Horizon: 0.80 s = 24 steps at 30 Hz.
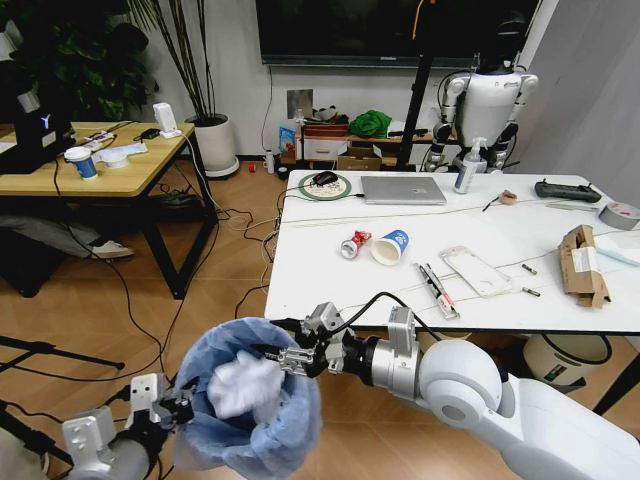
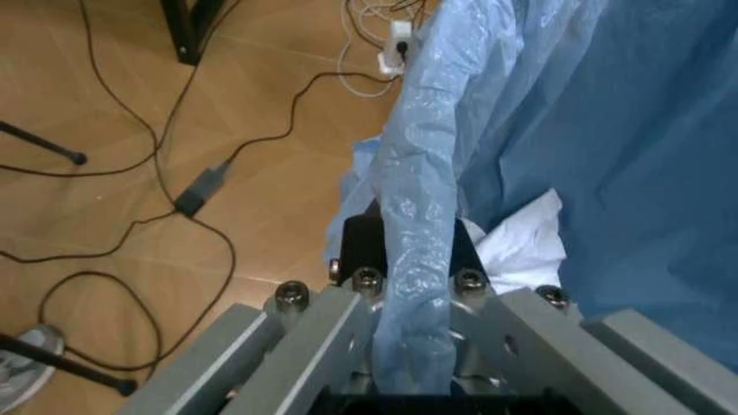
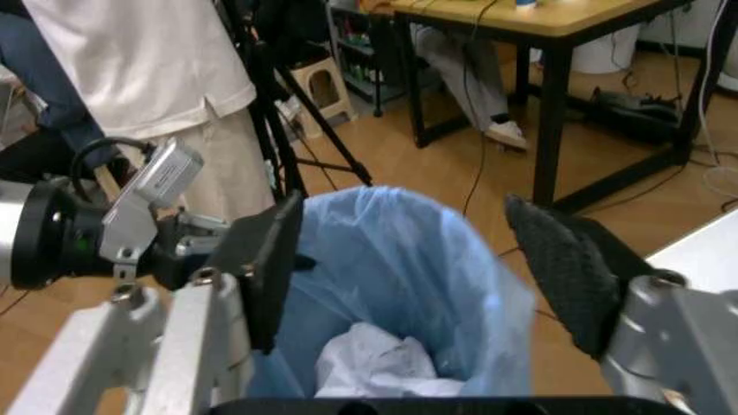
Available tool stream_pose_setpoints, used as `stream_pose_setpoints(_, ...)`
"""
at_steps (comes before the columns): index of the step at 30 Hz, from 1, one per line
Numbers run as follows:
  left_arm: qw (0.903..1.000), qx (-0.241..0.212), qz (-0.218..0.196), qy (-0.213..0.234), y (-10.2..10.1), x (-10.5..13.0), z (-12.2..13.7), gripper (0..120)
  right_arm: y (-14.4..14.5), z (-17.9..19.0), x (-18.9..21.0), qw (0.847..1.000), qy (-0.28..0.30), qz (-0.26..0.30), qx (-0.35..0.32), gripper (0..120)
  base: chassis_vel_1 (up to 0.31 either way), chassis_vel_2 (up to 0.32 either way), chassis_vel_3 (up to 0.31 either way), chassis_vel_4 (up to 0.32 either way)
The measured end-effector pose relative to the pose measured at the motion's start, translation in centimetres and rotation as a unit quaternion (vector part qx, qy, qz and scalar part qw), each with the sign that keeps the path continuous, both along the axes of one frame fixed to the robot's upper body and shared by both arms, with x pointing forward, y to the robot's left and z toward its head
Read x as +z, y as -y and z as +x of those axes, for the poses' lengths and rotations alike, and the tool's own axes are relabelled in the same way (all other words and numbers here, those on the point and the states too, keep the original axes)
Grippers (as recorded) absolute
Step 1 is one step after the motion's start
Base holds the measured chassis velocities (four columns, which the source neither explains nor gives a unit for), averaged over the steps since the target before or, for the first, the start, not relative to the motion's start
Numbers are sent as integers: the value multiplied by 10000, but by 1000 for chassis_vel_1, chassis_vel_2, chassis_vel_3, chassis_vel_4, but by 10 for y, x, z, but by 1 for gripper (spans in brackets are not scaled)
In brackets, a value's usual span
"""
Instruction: Pick up the trash bin and place the trash from the table into it.
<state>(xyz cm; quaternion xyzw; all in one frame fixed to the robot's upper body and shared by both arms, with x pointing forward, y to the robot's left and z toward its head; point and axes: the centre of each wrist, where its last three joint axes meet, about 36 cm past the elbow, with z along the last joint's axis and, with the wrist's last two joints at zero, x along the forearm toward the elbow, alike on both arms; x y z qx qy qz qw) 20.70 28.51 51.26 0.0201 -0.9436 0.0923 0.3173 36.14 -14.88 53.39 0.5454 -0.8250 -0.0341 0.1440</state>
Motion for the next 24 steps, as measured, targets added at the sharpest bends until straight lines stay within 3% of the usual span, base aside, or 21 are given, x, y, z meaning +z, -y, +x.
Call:
stream_pose_setpoints(5,9999,47,60,-77,-4,0,-3,0,-1,8,3,9995,63,101,-306,83,0,0,0,0)
stream_pose_setpoints(9,9999,149,10,-81,-4,-1,-5,0,-1,31,-8,9917,116,104,-1279,97,0,0,0,0)
stream_pose_setpoints(14,9999,103,-90,-41,1,-2,-3,0,29,76,-29,9568,-45,-202,-2900,100,0,0,0,0)
stream_pose_setpoints(15,9999,103,-90,-41,1,-2,-3,0,29,76,-29,9568,-45,-202,-2900,100,0,0,0,0)
stream_pose_setpoints(20,9994,4,-337,81,8,-1,5,0,73,106,-41,9132,-45,-559,-4037,100,0,0,0,0)
stream_pose_setpoints(24,9986,-40,-510,99,10,-1,13,0,93,116,-40,8943,93,-742,-4413,100,0,0,0,0)
